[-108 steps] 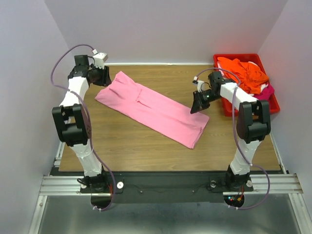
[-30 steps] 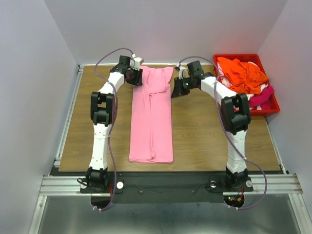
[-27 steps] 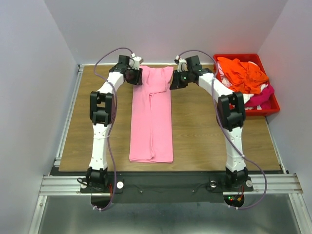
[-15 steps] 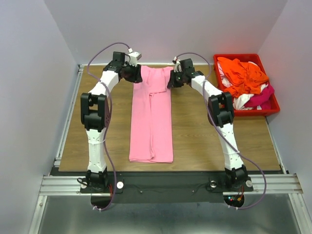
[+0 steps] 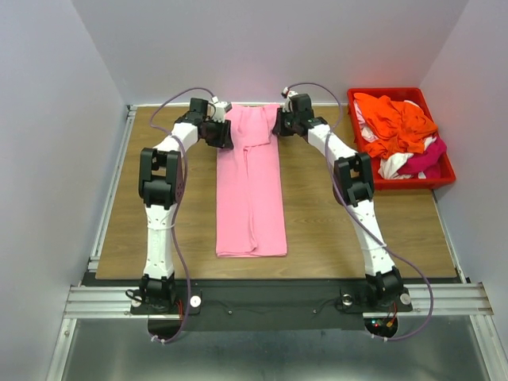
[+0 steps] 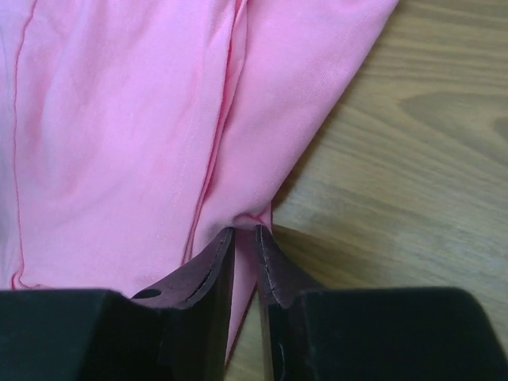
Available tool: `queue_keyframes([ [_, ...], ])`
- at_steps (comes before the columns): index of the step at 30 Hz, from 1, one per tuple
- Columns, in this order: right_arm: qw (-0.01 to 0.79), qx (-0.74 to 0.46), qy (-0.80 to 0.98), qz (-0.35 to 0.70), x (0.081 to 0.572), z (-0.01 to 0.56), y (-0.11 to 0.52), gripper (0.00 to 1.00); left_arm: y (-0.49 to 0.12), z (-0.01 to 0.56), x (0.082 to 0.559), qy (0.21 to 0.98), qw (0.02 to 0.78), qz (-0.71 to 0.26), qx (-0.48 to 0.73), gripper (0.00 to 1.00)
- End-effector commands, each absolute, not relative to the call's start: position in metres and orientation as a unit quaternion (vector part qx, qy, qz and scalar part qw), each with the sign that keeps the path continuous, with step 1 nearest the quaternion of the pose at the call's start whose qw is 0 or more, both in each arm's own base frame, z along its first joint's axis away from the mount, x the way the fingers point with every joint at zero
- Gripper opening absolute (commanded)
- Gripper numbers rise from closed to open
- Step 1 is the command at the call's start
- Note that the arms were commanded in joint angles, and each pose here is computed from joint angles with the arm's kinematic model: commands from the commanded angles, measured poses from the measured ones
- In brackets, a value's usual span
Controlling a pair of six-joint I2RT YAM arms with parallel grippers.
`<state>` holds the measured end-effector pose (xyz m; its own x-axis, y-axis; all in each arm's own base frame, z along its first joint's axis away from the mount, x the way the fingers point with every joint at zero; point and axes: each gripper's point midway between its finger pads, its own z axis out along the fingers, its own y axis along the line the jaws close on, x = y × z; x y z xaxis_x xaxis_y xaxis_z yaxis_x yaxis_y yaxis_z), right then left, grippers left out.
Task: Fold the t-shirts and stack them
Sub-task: Fold the tshirt
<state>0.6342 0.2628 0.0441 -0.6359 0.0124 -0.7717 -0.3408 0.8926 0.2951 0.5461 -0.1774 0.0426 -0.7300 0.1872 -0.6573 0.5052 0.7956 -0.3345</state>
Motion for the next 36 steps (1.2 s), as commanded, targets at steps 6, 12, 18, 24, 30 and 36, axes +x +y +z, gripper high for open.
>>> queue_keyframes([
  [6,0.463,-0.082,0.863,0.187,0.660,0.050,0.249,0.29,-0.170,0.040,0.577,0.900,0.320,-0.244,0.168,0.45],
  [12,0.529,-0.130,0.817,0.190,0.665,0.139,0.253,0.63,-0.176,0.099,0.584,0.875,0.364,-0.262,0.182,0.51],
  [18,0.566,-0.192,0.773,0.212,0.623,0.243,0.254,1.00,-0.171,0.205,0.545,0.831,0.438,-0.260,0.226,0.68],
  [24,0.574,-0.306,0.730,0.211,0.527,0.306,0.240,1.00,-0.141,0.280,0.477,0.786,0.512,-0.193,0.287,0.91],
  [30,0.544,-0.431,0.685,0.220,0.419,0.323,0.231,1.00,-0.116,0.311,0.421,0.750,0.556,-0.130,0.334,0.99],
  [36,0.435,-0.521,0.713,0.174,0.326,0.266,0.247,1.00,-0.115,0.329,0.383,0.713,0.584,-0.111,0.371,0.99],
])
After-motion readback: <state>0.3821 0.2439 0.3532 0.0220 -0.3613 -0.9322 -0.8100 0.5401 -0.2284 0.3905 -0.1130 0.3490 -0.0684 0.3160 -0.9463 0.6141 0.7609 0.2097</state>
